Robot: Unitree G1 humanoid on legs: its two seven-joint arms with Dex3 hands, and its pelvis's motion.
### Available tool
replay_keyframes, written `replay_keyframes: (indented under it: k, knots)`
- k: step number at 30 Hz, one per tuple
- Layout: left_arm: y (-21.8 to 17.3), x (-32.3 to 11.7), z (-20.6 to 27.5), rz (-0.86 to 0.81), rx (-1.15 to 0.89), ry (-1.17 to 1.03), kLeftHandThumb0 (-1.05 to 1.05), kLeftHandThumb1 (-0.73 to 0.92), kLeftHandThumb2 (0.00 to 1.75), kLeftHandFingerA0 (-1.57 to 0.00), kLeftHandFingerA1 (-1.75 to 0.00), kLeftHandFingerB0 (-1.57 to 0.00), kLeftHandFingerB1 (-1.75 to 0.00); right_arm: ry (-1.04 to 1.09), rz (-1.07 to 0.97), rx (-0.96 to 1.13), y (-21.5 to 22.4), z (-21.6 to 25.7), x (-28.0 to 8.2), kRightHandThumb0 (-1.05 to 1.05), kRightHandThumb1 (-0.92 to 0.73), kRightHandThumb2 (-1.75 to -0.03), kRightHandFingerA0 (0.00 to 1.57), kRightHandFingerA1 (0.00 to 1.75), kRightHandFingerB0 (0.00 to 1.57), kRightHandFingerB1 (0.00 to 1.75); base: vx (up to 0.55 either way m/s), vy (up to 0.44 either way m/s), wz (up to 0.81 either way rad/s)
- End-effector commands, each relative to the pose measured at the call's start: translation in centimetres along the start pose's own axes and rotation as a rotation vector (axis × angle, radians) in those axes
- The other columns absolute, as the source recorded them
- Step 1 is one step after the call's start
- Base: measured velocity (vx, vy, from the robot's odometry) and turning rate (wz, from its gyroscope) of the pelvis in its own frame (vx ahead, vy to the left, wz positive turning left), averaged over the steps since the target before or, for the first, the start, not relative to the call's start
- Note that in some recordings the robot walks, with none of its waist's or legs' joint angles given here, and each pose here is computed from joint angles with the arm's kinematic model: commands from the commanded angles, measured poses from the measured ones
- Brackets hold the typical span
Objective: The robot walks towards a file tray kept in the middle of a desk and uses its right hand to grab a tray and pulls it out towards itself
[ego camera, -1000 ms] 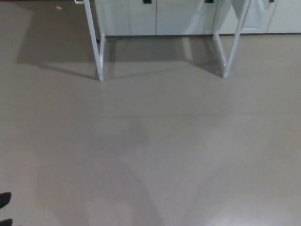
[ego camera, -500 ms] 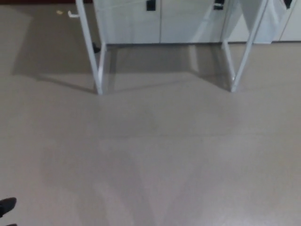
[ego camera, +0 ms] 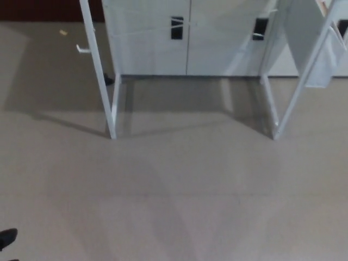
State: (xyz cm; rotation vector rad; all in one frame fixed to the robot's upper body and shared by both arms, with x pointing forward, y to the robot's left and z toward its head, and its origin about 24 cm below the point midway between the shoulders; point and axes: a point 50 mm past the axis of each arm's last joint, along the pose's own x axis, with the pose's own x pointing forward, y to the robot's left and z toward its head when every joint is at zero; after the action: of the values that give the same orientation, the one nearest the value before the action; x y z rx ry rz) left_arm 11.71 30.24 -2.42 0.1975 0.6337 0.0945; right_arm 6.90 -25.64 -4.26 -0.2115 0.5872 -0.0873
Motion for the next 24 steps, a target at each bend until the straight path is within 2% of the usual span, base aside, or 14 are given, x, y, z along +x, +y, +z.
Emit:
replay_keyframes:
  k: [1,3,4,10,15,16,19,24]
  knots:
    - [-1.3,0.2,0.6,0.011,0.003,-0.027,-0.26,0.64,0.59,-0.34,-0.37,-0.32,-0.34,-0.023,-0.007,-0.039,-0.5,0.5,0.0,-0.34,-0.5,-0.55,0.64,0.47,0.55,0.43,0.44,-0.176,0.5]
    - [-1.9,0.1,0.8,0.011,-0.051,-0.033,-0.24,0.64,0.59,-0.31,-0.36,-0.3,-0.33,-0.021,-0.008,-0.037,-0.5,0.5,0.0,-0.33,-0.51,-0.55,0.65,0.46,0.56,0.43,0.42,-0.153,0.52]
    - [-2.3,0.1,1.1,0.019,-0.065,-0.044,-0.32,0.61,0.67,-0.28,-0.39,-0.27,-0.37,-0.019,-0.01,-0.038,-0.6,0.5,0.1,-0.34,-0.5,-0.55,0.65,0.47,0.56,0.43,0.42,-0.154,-0.01]
    - [-2.9,-0.1,2.0,0.064,-0.117,-0.066,-0.32,0.63,0.67,-0.27,-0.38,-0.25,-0.36,0.0,0.001,-0.029,-0.2,-0.7,-0.1,-0.34,-0.5,-0.55,0.66,0.47,0.56,0.43,0.31,-0.061,-0.07]
    - [-3.3,0.1,1.0,0.047,-0.039,-0.041,-0.33,0.63,0.68,-0.28,-0.39,-0.27,-0.37,0.028,-0.003,-0.019,0.0,-1.1,-0.6,-0.33,-0.5,-0.55,0.66,0.46,0.56,0.42,0.45,0.124,-0.09]
    - [-3.3,0.1,0.6,0.044,-0.017,-0.03,-0.26,0.64,0.59,-0.31,-0.35,-0.31,-0.33,0.026,-0.003,-0.02,0.0,-1.1,-0.6,-0.33,-0.5,-0.54,0.66,0.46,0.56,0.42,0.4,0.219,-0.45]
    - [-2.7,-0.1,-0.3,0.035,0.033,-0.004,-0.27,0.65,0.59,-0.34,-0.36,-0.32,-0.33,0.028,0.005,-0.015,0.0,-1.7,-0.4,-0.36,-0.49,-0.55,0.67,0.47,0.57,0.43,0.35,0.12,-0.05]
    - [-1.9,-0.7,-1.0,0.026,0.061,0.017,-0.26,0.65,0.6,-0.33,-0.36,-0.31,-0.33,0.032,0.012,-0.013,0.2,-2.2,-1.1,-0.34,-0.5,-0.55,0.67,0.47,0.57,0.43,0.32,-0.078,0.13]
